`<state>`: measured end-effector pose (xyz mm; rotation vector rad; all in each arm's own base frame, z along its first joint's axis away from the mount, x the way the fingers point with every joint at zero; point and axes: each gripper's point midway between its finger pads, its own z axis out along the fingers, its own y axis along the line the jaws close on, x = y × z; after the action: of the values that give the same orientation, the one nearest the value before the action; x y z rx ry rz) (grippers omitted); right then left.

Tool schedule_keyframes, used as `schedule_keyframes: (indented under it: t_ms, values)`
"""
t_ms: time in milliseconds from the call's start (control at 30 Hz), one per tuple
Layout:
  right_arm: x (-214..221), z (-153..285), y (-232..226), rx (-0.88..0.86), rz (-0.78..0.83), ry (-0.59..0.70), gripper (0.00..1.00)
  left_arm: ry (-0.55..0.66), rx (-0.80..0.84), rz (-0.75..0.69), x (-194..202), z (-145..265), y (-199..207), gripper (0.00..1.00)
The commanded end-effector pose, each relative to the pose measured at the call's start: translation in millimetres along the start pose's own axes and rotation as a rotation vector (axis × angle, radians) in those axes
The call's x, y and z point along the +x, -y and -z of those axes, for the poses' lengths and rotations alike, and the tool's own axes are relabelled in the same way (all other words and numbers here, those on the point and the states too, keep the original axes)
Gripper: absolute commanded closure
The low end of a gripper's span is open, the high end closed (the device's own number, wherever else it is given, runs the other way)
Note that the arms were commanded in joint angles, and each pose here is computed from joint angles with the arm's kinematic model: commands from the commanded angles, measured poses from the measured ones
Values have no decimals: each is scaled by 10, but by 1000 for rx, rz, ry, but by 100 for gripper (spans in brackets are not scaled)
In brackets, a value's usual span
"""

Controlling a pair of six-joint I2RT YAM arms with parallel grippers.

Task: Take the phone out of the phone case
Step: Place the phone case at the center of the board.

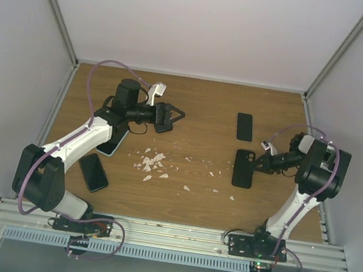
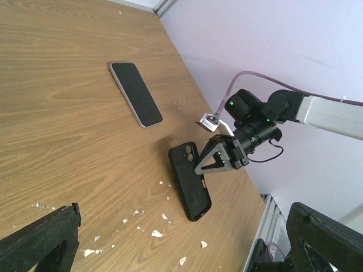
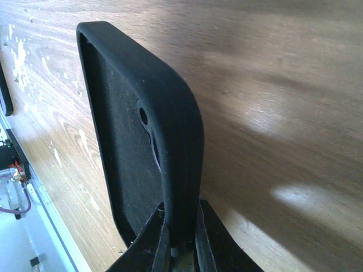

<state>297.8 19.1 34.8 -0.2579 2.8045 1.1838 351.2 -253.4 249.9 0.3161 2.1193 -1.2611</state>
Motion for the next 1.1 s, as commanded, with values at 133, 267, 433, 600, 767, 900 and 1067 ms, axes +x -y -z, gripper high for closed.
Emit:
schedule_keyframes:
  t_ms: [133, 267, 433, 600, 767, 900, 1067]
  values:
    - [-112, -10, 138, 15, -19, 35, 81, 29, -6, -19, -61, 8, -36, 1]
    - [-127, -14, 162, 21, -28, 40, 74, 31, -12, -16, -64, 10, -55, 1]
    - [-101, -21, 140, 14, -31, 37, 62, 33, -12, -20, -69, 25, -45, 1]
    - [-109, 66, 76, 35, -13, 51, 46, 35, -11, -26, -82, 55, -42, 1]
    - [-152, 232, 35, 106, 38, 77, 33, 41, 18, -50, -159, 158, -38, 1]
    - [-310, 451, -37, 183, 116, 135, 18, 57, 8, -84, -226, 270, -71, 1]
    - [-620, 747, -281, 208, 212, 241, 1, 97, -48, -81, -302, 450, -198, 1]
